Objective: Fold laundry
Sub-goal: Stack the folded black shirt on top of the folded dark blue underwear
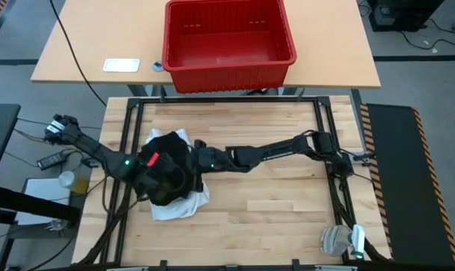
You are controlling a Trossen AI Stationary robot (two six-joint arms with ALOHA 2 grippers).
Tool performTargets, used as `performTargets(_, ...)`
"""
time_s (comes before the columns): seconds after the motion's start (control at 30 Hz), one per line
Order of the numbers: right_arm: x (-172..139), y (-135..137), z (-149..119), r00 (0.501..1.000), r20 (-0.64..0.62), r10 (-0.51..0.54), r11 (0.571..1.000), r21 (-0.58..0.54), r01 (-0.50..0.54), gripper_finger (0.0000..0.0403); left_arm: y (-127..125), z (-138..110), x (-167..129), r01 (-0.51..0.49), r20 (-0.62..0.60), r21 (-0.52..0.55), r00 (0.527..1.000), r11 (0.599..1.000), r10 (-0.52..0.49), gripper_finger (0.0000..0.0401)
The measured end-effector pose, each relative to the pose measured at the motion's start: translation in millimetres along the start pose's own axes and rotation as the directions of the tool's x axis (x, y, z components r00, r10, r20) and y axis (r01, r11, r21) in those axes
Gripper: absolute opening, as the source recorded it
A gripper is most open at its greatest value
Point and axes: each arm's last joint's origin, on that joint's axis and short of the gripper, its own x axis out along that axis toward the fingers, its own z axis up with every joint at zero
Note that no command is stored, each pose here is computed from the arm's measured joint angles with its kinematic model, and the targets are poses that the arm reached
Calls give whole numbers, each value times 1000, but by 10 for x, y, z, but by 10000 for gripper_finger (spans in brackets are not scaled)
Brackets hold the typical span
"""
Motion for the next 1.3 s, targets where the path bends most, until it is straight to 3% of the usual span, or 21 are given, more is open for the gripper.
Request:
performTargets(0.23,94,-492,-243,998,18,68,997,20,-68,280,-114,-138,-273,129,66,-20,990,991,-127,172)
performTargets(0.37,102,-654,-239,995,88,55,998,-4,-55,280,-117,-231,-299,139,-4,-88,990,986,-140,171)
performTargets(0.67,95,-668,-232,990,89,108,984,-154,-93,280,-267,-450,-80,214,-232,-195,938,957,-258,171)
performTargets(0.73,96,-677,-260,993,59,107,984,-151,-97,280,-274,-426,-123,246,-263,-209,918,946,-297,171)
performTargets(0.93,100,-729,-276,994,50,98,989,-118,-91,280,-307,-263,-419,365,-199,-188,895,912,-399,171)
performTargets(1.1,62,-734,-345,995,-62,72,992,-103,-78,280,-344,-371,-547,417,-327,-220,820,882,-469,171)
performTargets(1.2,-103,-755,-265,987,-153,-42,993,-119,23,280,-346,-423,-580,409,-339,-207,822,889,-457,171)
performTargets(1.3,-375,-789,-27,986,-145,-77,991,-118,60,280,-307,-422,-559,360,-303,-181,865,915,-400,171)
